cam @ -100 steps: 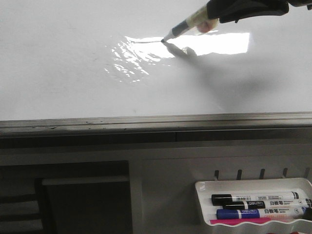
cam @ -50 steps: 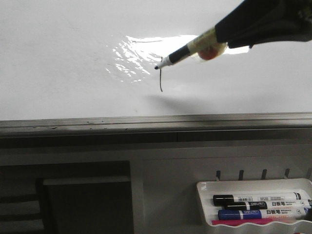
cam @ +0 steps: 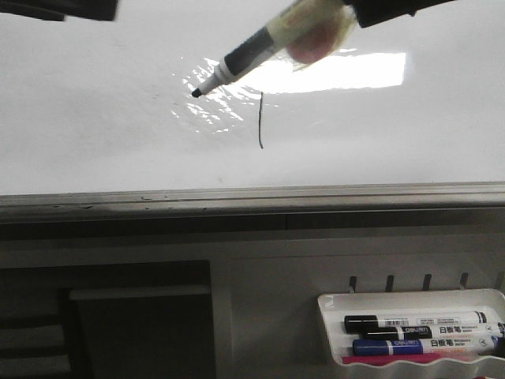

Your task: Write number 7 on whiteboard

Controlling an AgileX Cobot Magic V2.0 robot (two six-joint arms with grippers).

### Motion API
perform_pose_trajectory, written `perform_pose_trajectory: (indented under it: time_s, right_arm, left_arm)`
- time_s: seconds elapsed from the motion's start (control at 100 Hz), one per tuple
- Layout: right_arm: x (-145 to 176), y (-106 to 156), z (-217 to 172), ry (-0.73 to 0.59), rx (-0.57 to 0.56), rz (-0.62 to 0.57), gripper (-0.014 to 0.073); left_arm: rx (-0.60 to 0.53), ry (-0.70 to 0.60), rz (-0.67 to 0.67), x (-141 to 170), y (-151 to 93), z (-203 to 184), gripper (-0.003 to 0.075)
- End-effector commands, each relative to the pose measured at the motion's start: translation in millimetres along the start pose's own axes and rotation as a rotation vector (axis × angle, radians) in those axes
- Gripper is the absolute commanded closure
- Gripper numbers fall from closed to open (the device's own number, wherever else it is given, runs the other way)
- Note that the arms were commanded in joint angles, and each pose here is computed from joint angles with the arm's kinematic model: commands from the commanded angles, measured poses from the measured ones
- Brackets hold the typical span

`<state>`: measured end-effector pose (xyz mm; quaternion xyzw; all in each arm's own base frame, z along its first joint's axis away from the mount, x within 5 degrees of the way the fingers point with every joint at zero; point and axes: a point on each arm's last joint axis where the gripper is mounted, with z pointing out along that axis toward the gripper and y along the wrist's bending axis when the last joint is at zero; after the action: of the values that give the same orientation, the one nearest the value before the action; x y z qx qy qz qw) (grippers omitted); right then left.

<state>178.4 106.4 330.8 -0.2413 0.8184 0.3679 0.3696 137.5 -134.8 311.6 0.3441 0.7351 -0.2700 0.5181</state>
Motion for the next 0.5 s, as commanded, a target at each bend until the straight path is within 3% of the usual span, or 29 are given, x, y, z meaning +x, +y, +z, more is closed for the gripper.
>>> perform_pose_trajectory:
  time_s: [0.0,0.14,0.49]
  right_arm:
    - [-15,7,-6,-0.002,-0.028,0.010,0.0648]
    - [-21,8,-6,-0.001,-0.039,0.010,0.0648]
    - [-21,8,-6,0.015,-0.035,0.019,0.0648]
  left_arm:
    - [0.000,-0.054,0.051,-21,-7,13,0.0231]
    - [0.044,-0.017,0.155,-25,-19,38,0.0231]
    - [0.072,0.090,0.195,-14,-20,74,0.0231]
